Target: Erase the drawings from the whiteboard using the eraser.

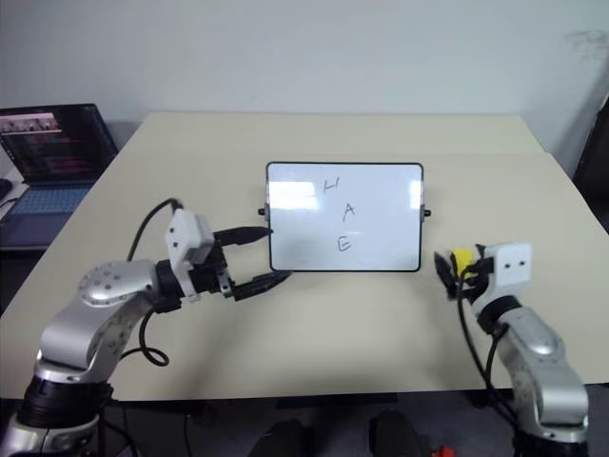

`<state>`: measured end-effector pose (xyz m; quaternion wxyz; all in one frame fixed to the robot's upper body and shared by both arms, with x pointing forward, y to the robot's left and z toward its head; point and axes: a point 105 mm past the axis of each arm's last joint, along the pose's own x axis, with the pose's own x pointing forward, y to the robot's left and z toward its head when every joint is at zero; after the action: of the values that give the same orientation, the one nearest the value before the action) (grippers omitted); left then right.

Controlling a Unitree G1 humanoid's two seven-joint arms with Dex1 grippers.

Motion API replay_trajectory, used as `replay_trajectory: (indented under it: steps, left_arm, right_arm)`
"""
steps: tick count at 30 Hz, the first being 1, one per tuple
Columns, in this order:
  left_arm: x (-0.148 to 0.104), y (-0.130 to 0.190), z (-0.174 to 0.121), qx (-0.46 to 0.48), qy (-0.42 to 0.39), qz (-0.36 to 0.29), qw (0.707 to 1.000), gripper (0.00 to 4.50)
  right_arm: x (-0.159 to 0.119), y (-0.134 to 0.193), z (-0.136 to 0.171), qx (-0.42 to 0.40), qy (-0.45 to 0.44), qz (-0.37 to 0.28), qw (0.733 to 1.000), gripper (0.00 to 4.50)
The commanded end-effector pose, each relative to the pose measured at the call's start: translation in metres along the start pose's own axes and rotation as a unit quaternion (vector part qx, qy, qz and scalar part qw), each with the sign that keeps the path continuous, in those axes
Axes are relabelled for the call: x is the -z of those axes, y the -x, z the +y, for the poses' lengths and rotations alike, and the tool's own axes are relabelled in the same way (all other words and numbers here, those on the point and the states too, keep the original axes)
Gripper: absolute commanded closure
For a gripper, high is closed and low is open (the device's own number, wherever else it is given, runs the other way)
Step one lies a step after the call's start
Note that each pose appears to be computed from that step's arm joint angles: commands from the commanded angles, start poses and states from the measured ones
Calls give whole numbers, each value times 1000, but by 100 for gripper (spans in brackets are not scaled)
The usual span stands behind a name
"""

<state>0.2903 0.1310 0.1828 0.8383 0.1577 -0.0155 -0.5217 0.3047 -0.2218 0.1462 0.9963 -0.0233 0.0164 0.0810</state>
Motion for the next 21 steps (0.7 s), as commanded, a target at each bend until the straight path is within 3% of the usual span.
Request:
replay_trajectory:
  steps: [1, 8, 21]
  left_arm:
    - [-9, -5, 0, 22, -21, -5, 1000, 0]
    - [-17, -23, -2, 54, -42, -6, 998, 0]
    - [-20, -18, -7, 72, -53, 2, 996, 0]
  right_arm:
    - [-10, 0, -9, 19, 0, 10, 1000, 5]
    - [-2, -5, -34, 54, 5, 64, 996, 5]
    - [15, -38, -14, 37, -33, 103, 993, 5]
